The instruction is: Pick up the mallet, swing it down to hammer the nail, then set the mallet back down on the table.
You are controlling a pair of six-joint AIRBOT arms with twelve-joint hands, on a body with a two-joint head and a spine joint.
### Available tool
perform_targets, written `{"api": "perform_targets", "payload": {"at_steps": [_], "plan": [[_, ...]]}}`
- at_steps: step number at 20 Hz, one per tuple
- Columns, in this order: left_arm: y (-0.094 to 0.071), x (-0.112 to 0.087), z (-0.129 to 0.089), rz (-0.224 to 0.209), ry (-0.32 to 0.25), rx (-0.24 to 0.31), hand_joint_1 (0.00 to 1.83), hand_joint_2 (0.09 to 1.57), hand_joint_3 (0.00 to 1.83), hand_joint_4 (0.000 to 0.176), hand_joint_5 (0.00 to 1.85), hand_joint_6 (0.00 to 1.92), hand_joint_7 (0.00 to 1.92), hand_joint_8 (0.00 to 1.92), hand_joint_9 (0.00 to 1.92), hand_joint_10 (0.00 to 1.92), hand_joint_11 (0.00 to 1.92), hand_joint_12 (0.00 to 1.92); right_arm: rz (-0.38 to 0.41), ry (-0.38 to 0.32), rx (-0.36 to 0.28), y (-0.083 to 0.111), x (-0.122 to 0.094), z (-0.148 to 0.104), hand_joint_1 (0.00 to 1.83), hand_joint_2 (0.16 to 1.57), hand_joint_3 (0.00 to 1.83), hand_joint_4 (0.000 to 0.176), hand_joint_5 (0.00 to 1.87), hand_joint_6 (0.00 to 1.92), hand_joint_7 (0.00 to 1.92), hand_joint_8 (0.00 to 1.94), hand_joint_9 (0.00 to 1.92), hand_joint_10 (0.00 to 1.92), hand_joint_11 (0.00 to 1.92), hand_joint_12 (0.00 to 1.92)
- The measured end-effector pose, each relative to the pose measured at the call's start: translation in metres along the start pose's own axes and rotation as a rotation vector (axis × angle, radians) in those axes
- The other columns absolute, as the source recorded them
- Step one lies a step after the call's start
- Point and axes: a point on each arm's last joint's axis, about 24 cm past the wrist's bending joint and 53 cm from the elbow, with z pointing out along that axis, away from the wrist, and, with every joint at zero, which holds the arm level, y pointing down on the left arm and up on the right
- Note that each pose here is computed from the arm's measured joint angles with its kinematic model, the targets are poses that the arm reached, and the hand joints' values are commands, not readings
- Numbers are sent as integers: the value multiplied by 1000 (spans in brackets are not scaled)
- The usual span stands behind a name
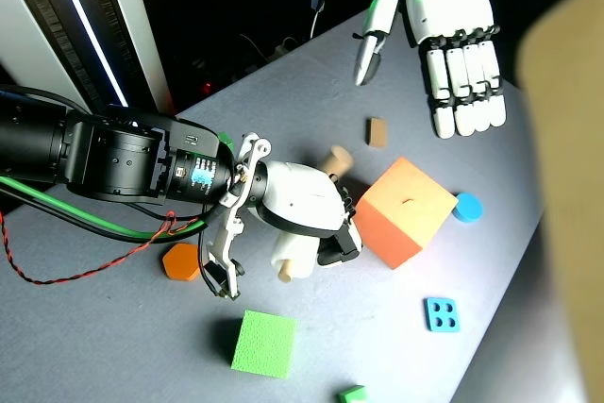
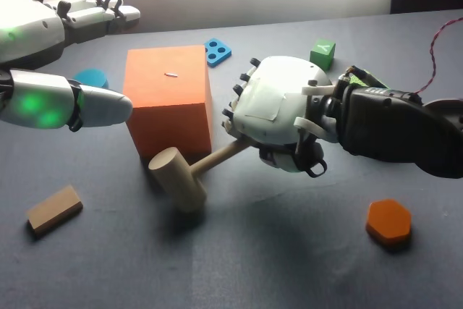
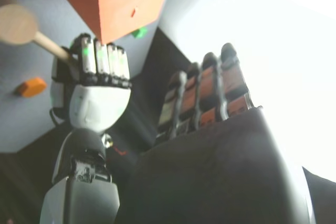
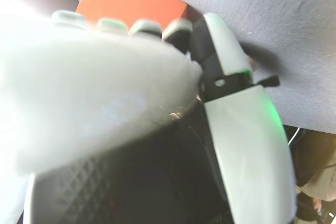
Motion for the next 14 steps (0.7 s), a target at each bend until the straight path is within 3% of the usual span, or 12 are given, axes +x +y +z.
{"api": "perform_targets", "payload": {"at_steps": [1,3,4,9,12,14], "plan": [[0,0,0,0,1,-1,0,1197,1,0,0,0,0,0,0,0,0,0,1,-3,0,1,-1,0,812,1183,0,0,744,942,742,1107,661,1227,497,1447],[1,1,0,0,3,-3,0,1194,0,0,0,0,0,0,0,0,0,0,1,-12,-6,6,-3,-2,733,1158,0,0,837,536,797,830,681,1017,468,1324],[1,1,0,0,5,-5,0,1197,1,0,0,0,0,0,0,0,0,0,3,-11,-13,9,-3,-4,719,1141,0,0,830,425,806,709,687,910,454,1277],[3,3,0,0,12,-12,0,1193,0,0,0,0,0,0,0,0,0,0,4,-11,-16,10,-4,-13,705,1121,0,0,849,44,898,188,746,443,433,1039],[3,3,0,0,12,-13,0,1196,0,0,0,0,0,0,0,0,0,0,24,-19,-17,9,-11,-27,714,1109,0,0,830,2,923,40,808,211,417,973],[1,3,0,-1,14,-11,0,1201,3,0,0,0,0,0,0,0,0,0,56,-40,-18,9,-23,-39,681,1104,0,0,792,0,893,13,791,166,367,1013]]}}
